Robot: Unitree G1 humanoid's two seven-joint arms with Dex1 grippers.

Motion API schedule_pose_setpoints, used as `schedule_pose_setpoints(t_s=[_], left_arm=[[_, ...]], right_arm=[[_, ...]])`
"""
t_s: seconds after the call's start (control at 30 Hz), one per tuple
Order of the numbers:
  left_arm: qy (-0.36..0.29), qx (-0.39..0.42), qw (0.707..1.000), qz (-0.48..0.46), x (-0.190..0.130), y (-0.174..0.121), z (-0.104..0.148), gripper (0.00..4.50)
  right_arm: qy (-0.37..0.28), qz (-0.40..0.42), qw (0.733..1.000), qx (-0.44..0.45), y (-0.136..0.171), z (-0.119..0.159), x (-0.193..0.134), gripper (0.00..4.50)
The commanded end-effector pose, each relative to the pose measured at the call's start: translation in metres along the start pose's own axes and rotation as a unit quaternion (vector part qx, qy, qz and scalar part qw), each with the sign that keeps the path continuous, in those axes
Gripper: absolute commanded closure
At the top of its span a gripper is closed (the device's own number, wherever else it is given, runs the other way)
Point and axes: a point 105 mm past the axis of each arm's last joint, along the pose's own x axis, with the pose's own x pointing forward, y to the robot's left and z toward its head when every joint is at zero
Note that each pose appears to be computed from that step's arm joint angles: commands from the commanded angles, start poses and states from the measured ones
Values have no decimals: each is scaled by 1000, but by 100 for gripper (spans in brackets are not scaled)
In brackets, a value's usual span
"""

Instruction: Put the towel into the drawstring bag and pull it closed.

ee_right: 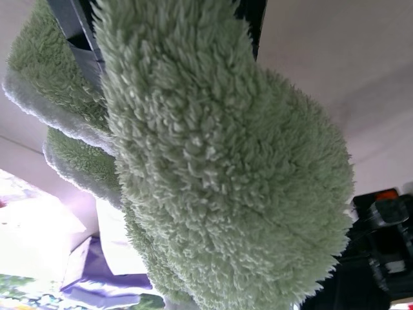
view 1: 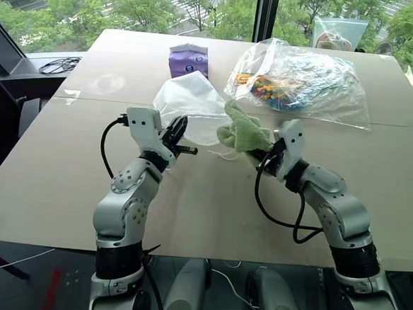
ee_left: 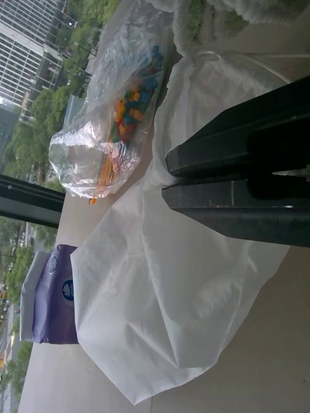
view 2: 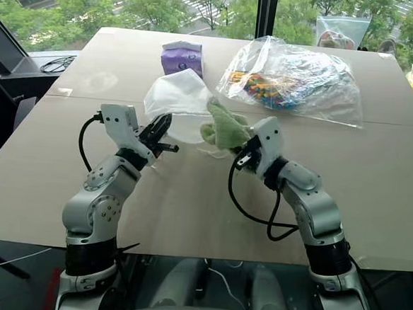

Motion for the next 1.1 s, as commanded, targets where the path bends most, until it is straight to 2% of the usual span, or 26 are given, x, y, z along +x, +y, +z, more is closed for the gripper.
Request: schedule_pose_setpoints(t_s=[0.03, 0.2, 0.4, 0.67, 0.8, 0.93, 1.03, 1.1], left_arm=[[-26, -7, 999, -21, 0, -13, 18, 450], [-22, -10, 999, -32, 0, -19, 20, 450], [-16, -19, 998, -54, -1, -29, 18, 450], [-15, -28, 995, -92, -2, -44, 18, 450], [-13, -25, 993, -113, -4, -51, 17, 450], [-5, -17, 989, -144, -8, -62, 12, 450], [6, -11, 986, -168, -12, -69, 6, 450], [19, -17, 985, -171, -14, -69, 1, 450]], right_arm=[[-13, 52, 993, -101, 23, 12, 1, 437], [17, 48, 981, -188, 21, 3, 4, 437], [32, 47, 970, -237, 21, 1, 10, 437], [60, 16, 964, -259, 9, -8, 16, 437], [68, 39, 956, -284, 13, -10, 16, 437], [41, 3, 975, -220, 6, 2, 20, 437], [7, -73, 989, -128, -16, 18, 23, 437], [-8, -91, 993, -78, -22, 23, 23, 437]])
